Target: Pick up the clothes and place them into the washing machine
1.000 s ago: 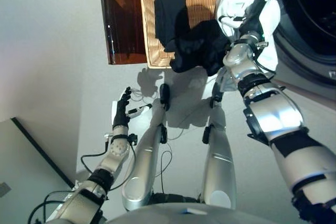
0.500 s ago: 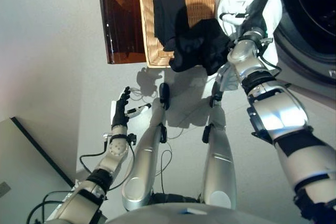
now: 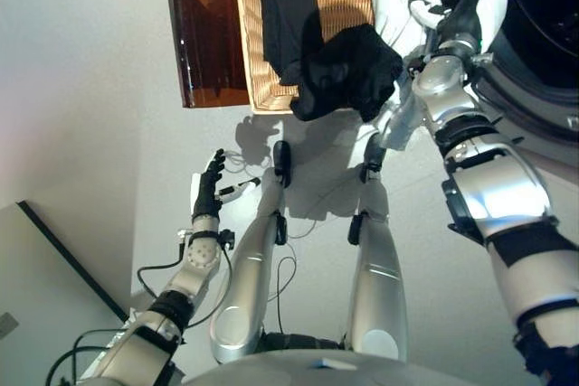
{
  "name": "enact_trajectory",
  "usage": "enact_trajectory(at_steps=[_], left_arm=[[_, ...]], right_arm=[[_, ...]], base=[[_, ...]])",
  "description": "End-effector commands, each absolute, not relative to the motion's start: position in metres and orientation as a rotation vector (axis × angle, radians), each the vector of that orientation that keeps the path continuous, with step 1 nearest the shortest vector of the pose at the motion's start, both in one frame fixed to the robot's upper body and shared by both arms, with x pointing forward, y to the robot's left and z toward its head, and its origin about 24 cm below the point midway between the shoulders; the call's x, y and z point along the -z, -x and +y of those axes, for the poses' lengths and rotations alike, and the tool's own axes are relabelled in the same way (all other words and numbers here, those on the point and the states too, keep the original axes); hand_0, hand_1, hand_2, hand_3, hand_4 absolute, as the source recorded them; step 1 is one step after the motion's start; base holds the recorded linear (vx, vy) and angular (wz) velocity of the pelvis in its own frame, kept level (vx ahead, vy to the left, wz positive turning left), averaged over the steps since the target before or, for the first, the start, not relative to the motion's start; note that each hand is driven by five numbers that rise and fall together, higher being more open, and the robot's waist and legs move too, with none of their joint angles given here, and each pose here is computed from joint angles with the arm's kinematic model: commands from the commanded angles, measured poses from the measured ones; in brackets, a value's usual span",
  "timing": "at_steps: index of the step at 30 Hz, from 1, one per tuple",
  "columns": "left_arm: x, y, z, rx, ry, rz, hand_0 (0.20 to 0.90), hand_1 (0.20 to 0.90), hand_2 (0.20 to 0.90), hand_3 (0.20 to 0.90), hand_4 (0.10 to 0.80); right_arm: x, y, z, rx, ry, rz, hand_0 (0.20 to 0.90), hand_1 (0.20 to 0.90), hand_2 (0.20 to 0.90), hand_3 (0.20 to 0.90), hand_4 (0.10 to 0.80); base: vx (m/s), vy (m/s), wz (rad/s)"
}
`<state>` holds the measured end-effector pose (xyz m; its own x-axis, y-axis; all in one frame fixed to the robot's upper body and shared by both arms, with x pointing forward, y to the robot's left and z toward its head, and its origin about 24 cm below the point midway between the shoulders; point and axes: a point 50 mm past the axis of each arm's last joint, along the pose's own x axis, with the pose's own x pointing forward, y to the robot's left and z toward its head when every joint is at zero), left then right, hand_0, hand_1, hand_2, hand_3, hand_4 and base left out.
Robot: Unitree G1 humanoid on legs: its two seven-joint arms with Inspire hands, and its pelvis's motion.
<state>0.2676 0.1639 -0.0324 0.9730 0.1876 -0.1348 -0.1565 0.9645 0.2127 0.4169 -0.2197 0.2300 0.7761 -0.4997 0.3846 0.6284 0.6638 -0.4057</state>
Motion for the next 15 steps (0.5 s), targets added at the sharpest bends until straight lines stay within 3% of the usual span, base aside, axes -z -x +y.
enact_trajectory(at_steps=[1,15], left_arm=[[0.0282,-0.2591,0.1813,-0.199,-0.216,0.107,0.9,0.9,0.9,0.9,0.8],[0.0284,-0.2597,0.1806,-0.201,-0.221,0.107,0.9,0.9,0.9,0.9,0.8]], right_arm=[[-0.2784,-0.4185,-0.1901,0.597,0.542,-0.453,0.2,0.2,0.2,0.2,0.3],[-0.2795,-0.4175,-0.1996,0.666,0.625,-0.433,0.2,0.2,0.2,0.2,0.3]], base=[[0.0,0.0,0.0],[0.0,0.0,0.0]])
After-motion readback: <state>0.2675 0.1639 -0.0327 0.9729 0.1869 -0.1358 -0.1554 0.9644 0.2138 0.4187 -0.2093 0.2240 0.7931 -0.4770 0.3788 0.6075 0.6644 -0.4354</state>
